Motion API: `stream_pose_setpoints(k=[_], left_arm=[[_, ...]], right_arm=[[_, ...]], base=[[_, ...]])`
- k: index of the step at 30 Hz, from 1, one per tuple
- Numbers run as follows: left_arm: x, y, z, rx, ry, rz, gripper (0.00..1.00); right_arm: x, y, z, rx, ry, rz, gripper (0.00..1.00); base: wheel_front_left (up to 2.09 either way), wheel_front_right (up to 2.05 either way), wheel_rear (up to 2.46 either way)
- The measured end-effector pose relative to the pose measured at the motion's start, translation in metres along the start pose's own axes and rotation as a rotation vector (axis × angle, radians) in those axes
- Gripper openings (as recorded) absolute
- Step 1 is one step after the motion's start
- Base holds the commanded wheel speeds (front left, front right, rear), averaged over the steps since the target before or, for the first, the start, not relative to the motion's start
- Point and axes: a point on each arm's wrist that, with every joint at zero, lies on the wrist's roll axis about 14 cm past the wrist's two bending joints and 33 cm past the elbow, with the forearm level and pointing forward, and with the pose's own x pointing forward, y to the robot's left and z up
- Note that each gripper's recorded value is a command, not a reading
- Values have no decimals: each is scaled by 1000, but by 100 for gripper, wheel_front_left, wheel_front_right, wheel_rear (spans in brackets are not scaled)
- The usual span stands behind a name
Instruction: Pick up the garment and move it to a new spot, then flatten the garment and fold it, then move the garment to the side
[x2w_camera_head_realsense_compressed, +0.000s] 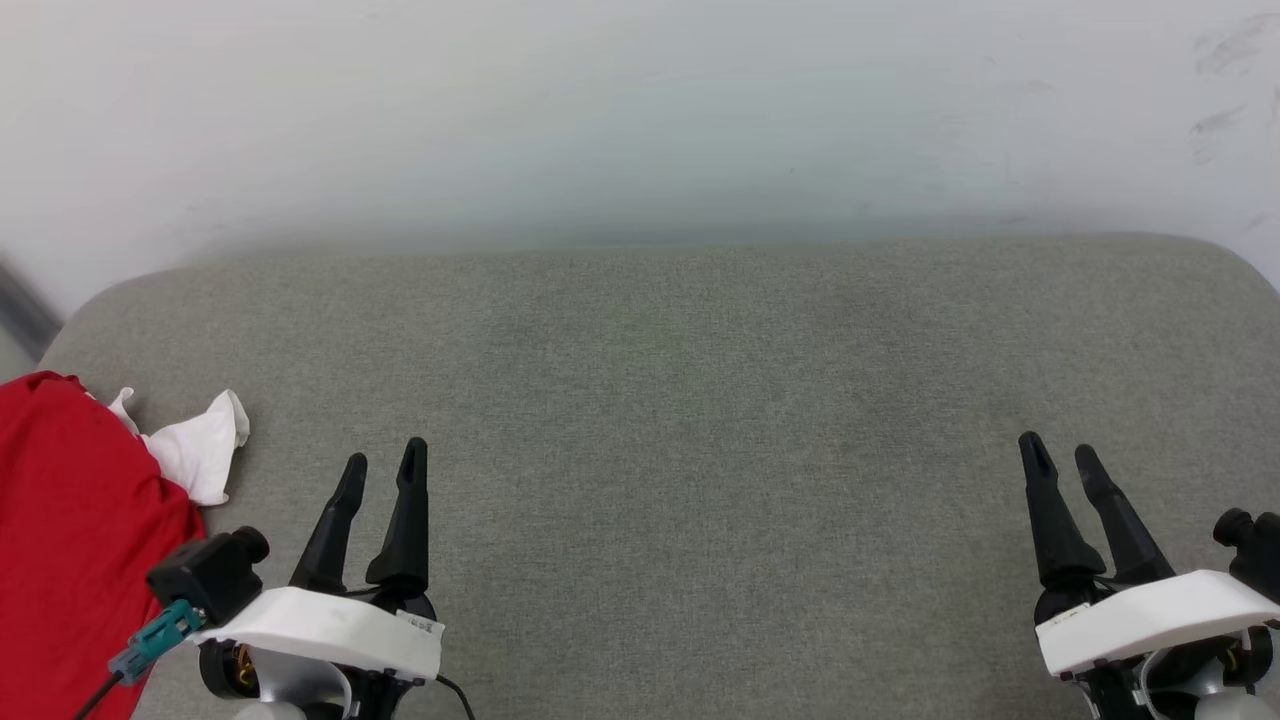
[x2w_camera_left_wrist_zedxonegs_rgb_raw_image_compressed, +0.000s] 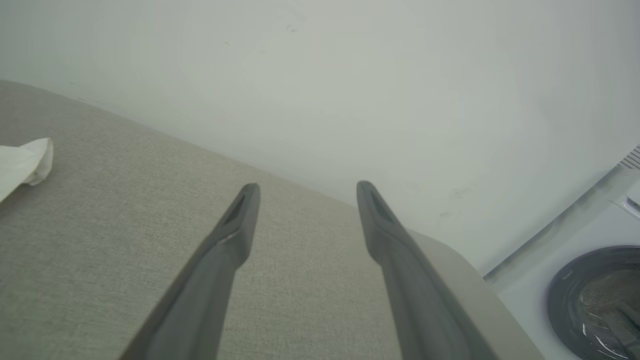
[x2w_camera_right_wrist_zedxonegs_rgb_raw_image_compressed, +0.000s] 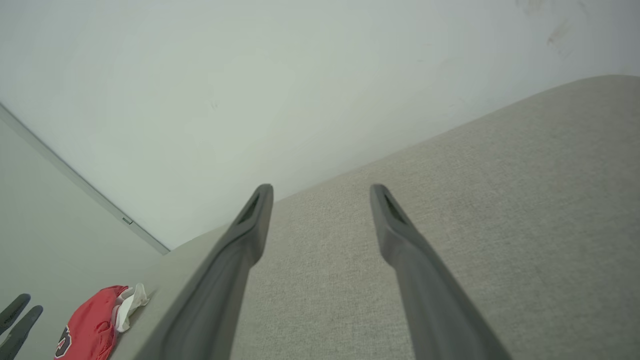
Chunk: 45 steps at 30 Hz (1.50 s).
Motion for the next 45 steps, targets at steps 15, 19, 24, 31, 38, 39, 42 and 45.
stream_pose_setpoints(k=[15,19,24,31,38,39,42,45], left_arm=[[-3,-4,-4,200,6,-31,100],[-3,-3,-3,244,4,-31,100],[-5,-3,-5,304,8,-36,100],[-6,-1,-11,358,19,-36,100],[-7,-2,-14,409,23,-48,100],[-7,-3,-14,417,22,-50,100],[-7,-4,-15,439,21,-57,100],[-7,-5,-14,458,15,-61,100]], right_arm=[[-2,0,2,-220,19,-1,100],[-4,-1,1,-265,27,-4,100],[-4,2,2,-324,20,1,100],[-5,3,0,-375,25,3,100],[-6,2,-3,-418,30,2,100],[-6,3,-3,-424,29,3,100],[-6,3,-4,-440,29,3,100],[-6,3,-4,-456,28,4,100]], base=[[0,0,0],[0,0,0],[0,0,0],[0,0,0],[0,0,0],[0,0,0],[0,0,0],[0,0,0]])
